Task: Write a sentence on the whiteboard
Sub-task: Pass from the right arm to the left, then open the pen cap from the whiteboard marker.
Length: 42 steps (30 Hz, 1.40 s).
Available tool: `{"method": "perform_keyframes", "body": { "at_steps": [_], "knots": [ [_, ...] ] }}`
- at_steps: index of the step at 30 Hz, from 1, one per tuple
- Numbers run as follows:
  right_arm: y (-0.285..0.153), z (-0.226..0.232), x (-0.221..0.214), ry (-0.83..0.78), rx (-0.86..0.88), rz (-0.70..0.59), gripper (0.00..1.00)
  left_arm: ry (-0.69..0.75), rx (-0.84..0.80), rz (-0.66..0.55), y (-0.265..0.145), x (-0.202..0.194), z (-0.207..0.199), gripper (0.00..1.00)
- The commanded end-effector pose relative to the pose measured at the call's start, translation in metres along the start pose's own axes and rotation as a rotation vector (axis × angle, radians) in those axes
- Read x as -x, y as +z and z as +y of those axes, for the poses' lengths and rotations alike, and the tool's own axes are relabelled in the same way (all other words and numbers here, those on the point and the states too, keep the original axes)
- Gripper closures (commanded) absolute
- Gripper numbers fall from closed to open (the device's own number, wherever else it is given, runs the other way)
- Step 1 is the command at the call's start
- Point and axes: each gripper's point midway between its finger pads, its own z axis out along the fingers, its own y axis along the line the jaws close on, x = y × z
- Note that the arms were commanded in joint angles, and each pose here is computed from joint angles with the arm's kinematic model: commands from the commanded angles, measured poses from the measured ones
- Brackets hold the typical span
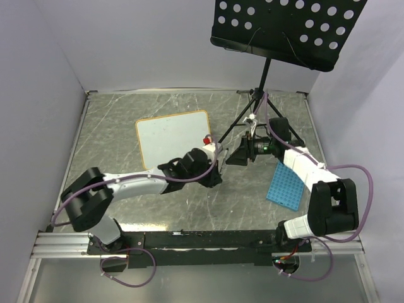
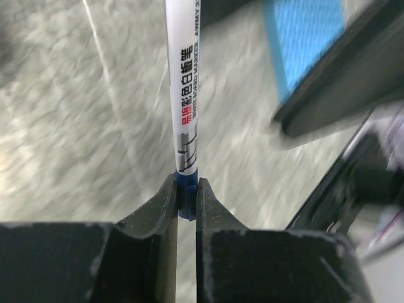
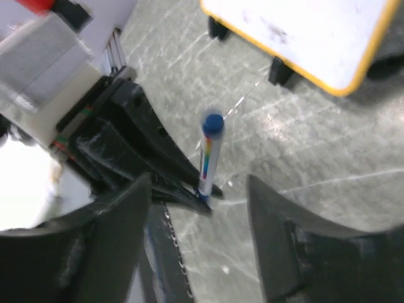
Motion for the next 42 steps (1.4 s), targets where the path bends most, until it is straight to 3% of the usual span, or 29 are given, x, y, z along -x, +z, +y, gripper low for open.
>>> {"method": "perform_keyframes", "body": {
  "at_steps": [1, 3, 8, 9, 10, 11, 12, 15, 17, 28, 32, 34, 42],
  "knots": [
    [-0.021, 0.03, 0.0, -0.237, 0.122, 0.065, 0.22, 0.344, -0.113, 0.1, -0.046, 0.016, -0.009, 0.99],
    [-0.024, 0.035, 0.001, -0.331, 0.171, 0.057, 0.21, 0.48, -0.144, 0.211, -0.067, 0.0, 0.0, 0.99],
    [-0.025, 0.063, -0.007, -0.219, 0.348, 0.067, 0.2, 0.649, -0.244, 0.313, -0.092, -0.012, 0.001, 0.99],
    [-0.025, 0.071, -0.003, -0.203, 0.384, 0.05, 0.2, 0.649, -0.256, 0.327, -0.094, -0.013, -0.001, 0.99],
    [-0.018, 0.059, -0.004, -0.302, 0.41, 0.025, 0.2, 0.649, -0.262, 0.338, -0.093, -0.014, -0.001, 0.99],
    [-0.021, 0.071, -0.001, -0.144, 0.42, 0.05, 0.1, 0.651, -0.269, 0.347, -0.093, -0.015, -0.001, 0.99],
    [-0.018, 0.07, -0.004, -0.124, 0.427, 0.064, 0.09, 0.65, -0.278, 0.349, -0.092, -0.013, -0.004, 0.99],
    [-0.013, 0.077, -0.015, -0.176, 0.455, 0.085, 0.07, 0.646, -0.295, 0.363, -0.087, -0.013, -0.007, 0.99],
    [-0.01, 0.082, -0.017, -0.192, 0.47, 0.091, 0.0, 0.639, -0.287, 0.383, -0.084, -0.014, -0.004, 0.99],
    [-0.004, 0.089, -0.029, -0.266, 0.477, 0.16, 0.0, 0.597, -0.276, 0.381, -0.079, -0.006, -0.001, 0.99],
    [0.003, 0.087, -0.034, -0.325, 0.359, 0.228, 0.0, 0.572, -0.261, 0.395, -0.078, -0.001, 0.004, 0.99],
    [0.012, 0.078, -0.03, -0.416, 0.313, 0.187, 0.0, 0.569, -0.265, 0.391, -0.079, 0.002, 0.004, 0.99],
    [0.009, 0.093, -0.029, -0.362, 0.369, 0.193, 0.03, 0.563, -0.328, 0.389, -0.086, 0.001, -0.004, 0.99]
  ]
}}
